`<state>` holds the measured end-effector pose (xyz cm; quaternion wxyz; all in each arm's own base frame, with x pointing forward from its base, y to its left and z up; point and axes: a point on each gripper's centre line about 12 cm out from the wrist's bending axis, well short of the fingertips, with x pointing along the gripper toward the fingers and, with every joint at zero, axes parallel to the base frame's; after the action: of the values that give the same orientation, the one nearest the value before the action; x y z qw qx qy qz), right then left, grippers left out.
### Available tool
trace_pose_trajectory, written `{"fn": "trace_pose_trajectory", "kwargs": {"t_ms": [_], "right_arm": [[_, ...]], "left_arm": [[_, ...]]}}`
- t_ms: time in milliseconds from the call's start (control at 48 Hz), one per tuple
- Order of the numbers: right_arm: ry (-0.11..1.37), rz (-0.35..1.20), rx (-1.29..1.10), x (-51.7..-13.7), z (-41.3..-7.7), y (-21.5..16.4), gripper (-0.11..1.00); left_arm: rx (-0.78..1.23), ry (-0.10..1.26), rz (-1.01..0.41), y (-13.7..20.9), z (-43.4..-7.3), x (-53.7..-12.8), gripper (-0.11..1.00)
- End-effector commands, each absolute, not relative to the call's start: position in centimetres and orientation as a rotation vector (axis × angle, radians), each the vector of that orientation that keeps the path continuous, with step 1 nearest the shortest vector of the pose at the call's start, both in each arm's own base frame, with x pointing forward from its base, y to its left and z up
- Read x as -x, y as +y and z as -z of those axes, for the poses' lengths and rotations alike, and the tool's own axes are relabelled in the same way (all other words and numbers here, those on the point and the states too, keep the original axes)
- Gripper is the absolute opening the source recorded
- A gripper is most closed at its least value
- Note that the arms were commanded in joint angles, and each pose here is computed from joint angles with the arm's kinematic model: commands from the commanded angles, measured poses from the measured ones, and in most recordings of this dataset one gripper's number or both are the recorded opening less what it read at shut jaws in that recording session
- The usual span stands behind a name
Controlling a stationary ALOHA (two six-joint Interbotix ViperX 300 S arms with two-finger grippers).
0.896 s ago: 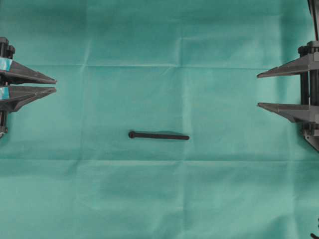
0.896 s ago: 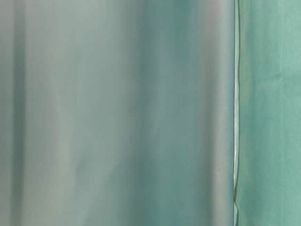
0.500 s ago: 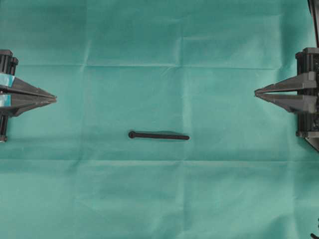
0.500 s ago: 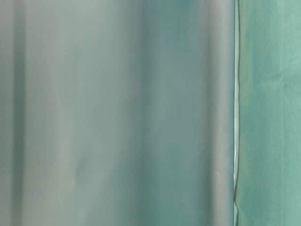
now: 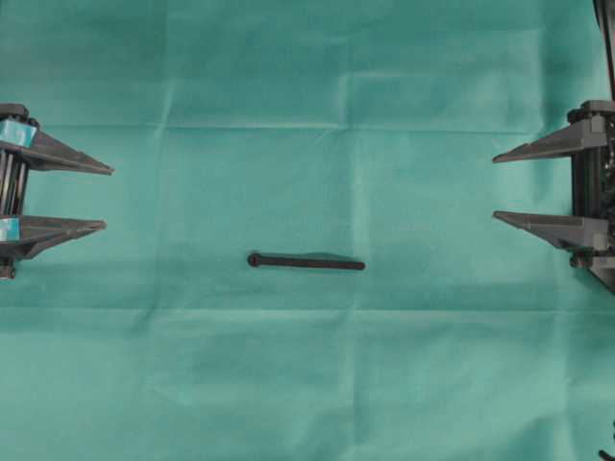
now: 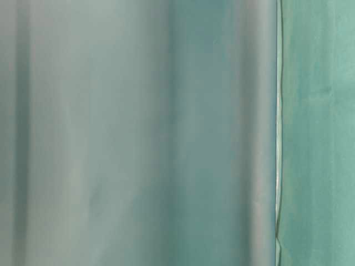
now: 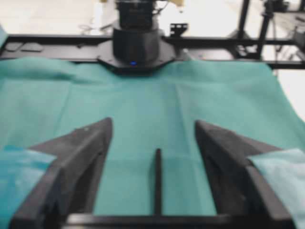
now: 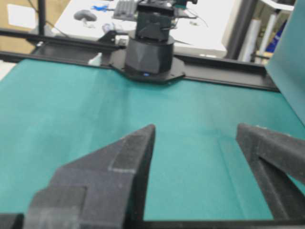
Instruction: Peel off the Velcro with your right arm.
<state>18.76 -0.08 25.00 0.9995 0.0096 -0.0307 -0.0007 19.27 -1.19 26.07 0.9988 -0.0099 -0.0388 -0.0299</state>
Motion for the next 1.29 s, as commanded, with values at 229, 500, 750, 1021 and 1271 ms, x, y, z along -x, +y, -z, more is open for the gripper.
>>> {"fn": "trace_pose_trajectory", "kwargs": {"t_ms": [229, 500, 750, 1021, 1271], "right_arm": [[-0.077, 0.001, -0.018, -18.9, -25.4, -0.1, 0.4], [-0.075, 0.001, -0.016, -18.9, -25.3, -0.1, 0.41], [-0.071, 0.002, -0.016, -18.9, -25.2, -0.1, 0.41], [-0.069, -0.006, 0.002, -18.8, -25.1, 0.0, 0.41], [-0.063, -0.007, 0.005, -18.8, -24.9, 0.0, 0.41]], "left_arm": [[0.02, -0.061, 0.061, -1.4, -26.7, -21.7, 0.66], [0.019, -0.025, 0.062, -1.7, -26.8, -25.1, 0.65], [0.016, 0.037, 0.061, -2.0, -26.0, -29.2, 0.65], [0.014, 0.082, 0.059, -2.2, -25.4, -33.6, 0.65], [0.013, 0.083, 0.059, -2.4, -25.6, -35.8, 0.65]]}}
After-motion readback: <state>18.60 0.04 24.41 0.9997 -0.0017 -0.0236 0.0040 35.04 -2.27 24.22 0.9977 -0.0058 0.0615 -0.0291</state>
